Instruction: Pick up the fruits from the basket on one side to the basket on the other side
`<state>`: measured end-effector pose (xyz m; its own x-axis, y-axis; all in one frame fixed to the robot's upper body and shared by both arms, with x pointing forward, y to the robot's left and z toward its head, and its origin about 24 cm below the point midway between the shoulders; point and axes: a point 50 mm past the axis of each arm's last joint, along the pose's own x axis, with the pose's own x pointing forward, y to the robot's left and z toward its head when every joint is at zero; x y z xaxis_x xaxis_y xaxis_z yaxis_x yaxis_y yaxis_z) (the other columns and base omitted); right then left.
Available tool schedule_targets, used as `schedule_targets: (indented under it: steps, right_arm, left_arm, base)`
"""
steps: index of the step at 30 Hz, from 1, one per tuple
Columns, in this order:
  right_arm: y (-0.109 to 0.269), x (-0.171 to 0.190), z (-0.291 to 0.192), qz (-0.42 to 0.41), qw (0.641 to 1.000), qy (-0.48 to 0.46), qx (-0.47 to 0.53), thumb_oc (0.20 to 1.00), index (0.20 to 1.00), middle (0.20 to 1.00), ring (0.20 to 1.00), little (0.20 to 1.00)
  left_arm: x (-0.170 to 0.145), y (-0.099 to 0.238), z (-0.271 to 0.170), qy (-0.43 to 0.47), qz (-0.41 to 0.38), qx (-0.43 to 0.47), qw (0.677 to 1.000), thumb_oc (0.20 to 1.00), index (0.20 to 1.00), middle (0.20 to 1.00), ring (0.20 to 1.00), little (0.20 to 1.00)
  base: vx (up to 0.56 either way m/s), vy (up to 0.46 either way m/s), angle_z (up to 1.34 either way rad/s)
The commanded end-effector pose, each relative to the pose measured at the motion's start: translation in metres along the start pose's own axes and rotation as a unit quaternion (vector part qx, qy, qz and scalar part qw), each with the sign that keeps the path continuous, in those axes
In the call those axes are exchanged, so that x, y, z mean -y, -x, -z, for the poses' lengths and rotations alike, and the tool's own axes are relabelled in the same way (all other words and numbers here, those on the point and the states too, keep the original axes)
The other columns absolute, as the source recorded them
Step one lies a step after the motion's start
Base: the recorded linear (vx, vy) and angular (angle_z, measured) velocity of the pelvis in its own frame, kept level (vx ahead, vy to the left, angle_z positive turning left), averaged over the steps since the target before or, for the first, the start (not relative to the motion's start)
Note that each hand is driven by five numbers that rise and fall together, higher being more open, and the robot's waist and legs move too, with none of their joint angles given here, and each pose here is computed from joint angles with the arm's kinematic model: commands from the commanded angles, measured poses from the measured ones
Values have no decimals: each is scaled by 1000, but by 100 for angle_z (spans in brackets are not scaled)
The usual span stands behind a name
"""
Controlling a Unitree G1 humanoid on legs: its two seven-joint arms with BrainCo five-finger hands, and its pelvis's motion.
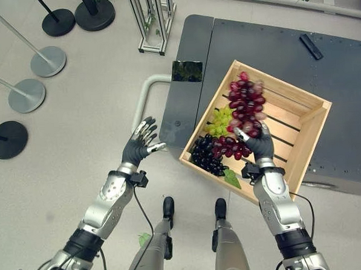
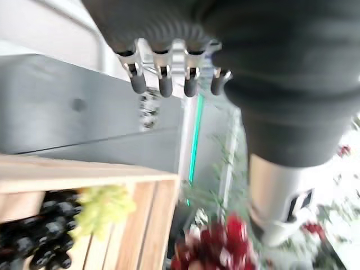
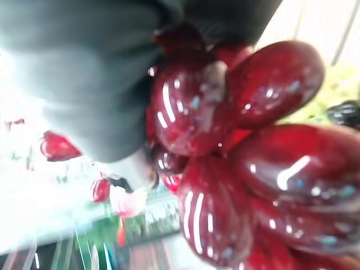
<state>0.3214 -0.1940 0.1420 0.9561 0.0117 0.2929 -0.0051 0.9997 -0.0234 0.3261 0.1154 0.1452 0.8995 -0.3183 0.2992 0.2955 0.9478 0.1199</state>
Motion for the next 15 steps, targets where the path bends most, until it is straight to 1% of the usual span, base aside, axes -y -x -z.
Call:
schedule_targets:
  steps: [1, 5, 11, 15]
  right_arm:
    - [-17, -10, -27, -32, 997, 27, 63, 200, 200, 200, 200, 200]
    - [-28, -26, -23, -60, 997, 25, 46, 200, 200, 200, 200, 200]
    - [-32, -49, -15, -94, 995, 25, 29, 200, 200, 200, 200, 200]
    - [-31, -62, -13, -108, 993, 24, 26, 200, 200, 200, 200, 200]
  left_arm:
    - [12, -4, -3, -51, 32, 21, 998, 1000, 1000, 1000, 1000, 1000]
    - [25, -9, -3, -62, 58, 23, 996, 1000, 1000, 1000, 1000, 1000]
    - [42, -10, 0, -62, 87, 22, 994, 1000, 1000, 1000, 1000, 1000]
    - [52, -7, 10, -25, 91, 0, 996, 1000, 1000, 1000, 1000, 1000]
  base:
    - [0, 0, 0]
    - [0, 0, 0]
    - [14, 5, 3]
    - [11, 5, 6]
